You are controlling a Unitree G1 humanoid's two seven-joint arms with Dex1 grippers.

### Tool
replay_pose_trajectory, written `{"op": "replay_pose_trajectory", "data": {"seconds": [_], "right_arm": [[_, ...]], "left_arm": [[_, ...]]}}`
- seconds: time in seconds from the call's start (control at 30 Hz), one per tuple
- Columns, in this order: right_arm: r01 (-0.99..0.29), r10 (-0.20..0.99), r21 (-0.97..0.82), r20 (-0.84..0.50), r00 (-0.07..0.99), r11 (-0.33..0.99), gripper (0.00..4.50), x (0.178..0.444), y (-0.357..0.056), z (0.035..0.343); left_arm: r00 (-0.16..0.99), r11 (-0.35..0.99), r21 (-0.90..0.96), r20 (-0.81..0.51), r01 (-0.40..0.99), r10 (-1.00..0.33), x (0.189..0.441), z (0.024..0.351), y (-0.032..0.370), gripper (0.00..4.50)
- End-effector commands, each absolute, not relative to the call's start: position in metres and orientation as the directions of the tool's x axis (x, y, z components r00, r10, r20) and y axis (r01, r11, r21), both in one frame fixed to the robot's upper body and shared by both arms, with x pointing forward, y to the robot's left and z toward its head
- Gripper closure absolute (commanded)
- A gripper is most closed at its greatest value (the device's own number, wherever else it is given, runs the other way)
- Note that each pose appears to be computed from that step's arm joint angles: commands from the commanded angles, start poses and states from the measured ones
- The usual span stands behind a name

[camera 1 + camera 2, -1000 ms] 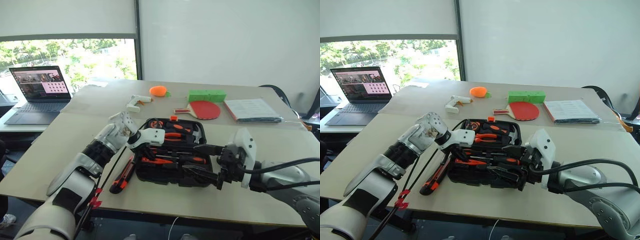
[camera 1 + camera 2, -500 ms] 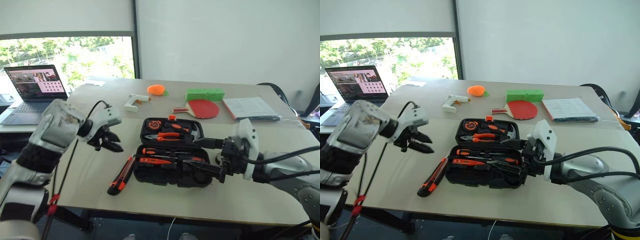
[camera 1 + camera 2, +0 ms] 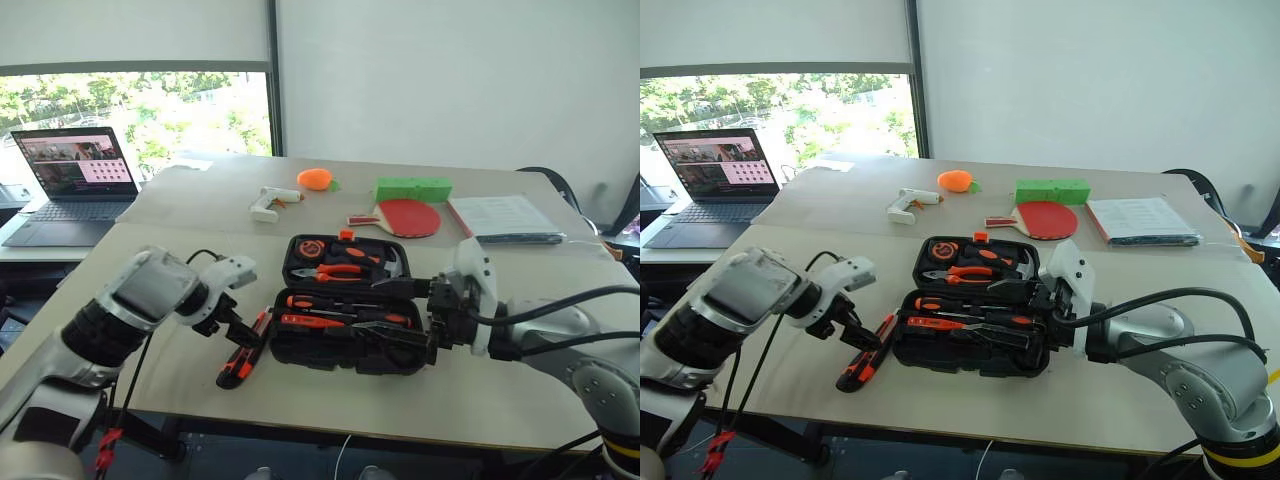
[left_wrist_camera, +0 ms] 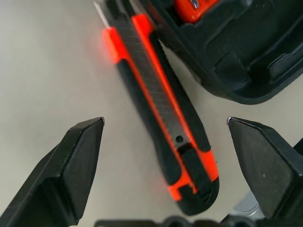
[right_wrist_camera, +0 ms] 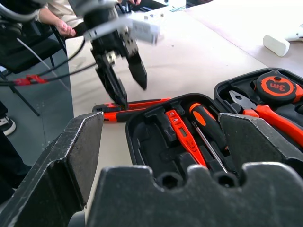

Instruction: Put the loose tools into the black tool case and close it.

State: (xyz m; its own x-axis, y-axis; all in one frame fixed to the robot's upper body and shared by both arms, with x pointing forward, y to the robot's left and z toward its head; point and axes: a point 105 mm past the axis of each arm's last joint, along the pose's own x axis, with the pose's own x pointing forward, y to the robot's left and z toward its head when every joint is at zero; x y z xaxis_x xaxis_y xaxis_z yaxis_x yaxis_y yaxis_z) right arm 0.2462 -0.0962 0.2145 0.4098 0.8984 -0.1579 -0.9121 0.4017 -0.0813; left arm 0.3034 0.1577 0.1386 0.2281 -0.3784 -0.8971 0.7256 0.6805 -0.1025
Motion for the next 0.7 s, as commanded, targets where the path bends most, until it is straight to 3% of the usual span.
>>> {"op": "replay_pose_trajectory", "data": {"seconds": [0.03, 0.27, 0.37, 0.53, 0.7], "right_arm": [[-0.901, 0.895, -0.12, -0.122, 0.43, 0.416, 0.0, 0.24, -0.096, 0.222], [-0.885, 0.88, -0.12, -0.109, 0.463, 0.451, 0.0, 0.237, -0.098, 0.221], [-0.88, 0.875, -0.122, -0.109, 0.472, 0.459, 0.0, 0.237, -0.099, 0.221], [-0.887, 0.881, -0.135, -0.122, 0.457, 0.442, 0.0, 0.234, -0.1, 0.221], [-0.924, 0.917, -0.147, -0.143, 0.373, 0.352, 0.0, 0.222, -0.097, 0.225]], "left_arm": [[0.219, 0.668, -0.086, -0.907, 0.739, -0.359, 0.304, 0.138, 0.151, 0.02], [0.162, 0.659, -0.098, -0.933, 0.746, -0.322, 0.3, 0.123, 0.15, 0.02], [0.142, 0.655, -0.115, -0.935, 0.747, -0.326, 0.299, 0.119, 0.148, 0.72], [0.148, 0.67, -0.111, -0.937, 0.734, -0.317, 0.301, 0.118, 0.155, 2.6], [0.257, 0.72, -0.001, -0.934, 0.694, -0.25, 0.321, 0.122, 0.195, 2.71]]}}
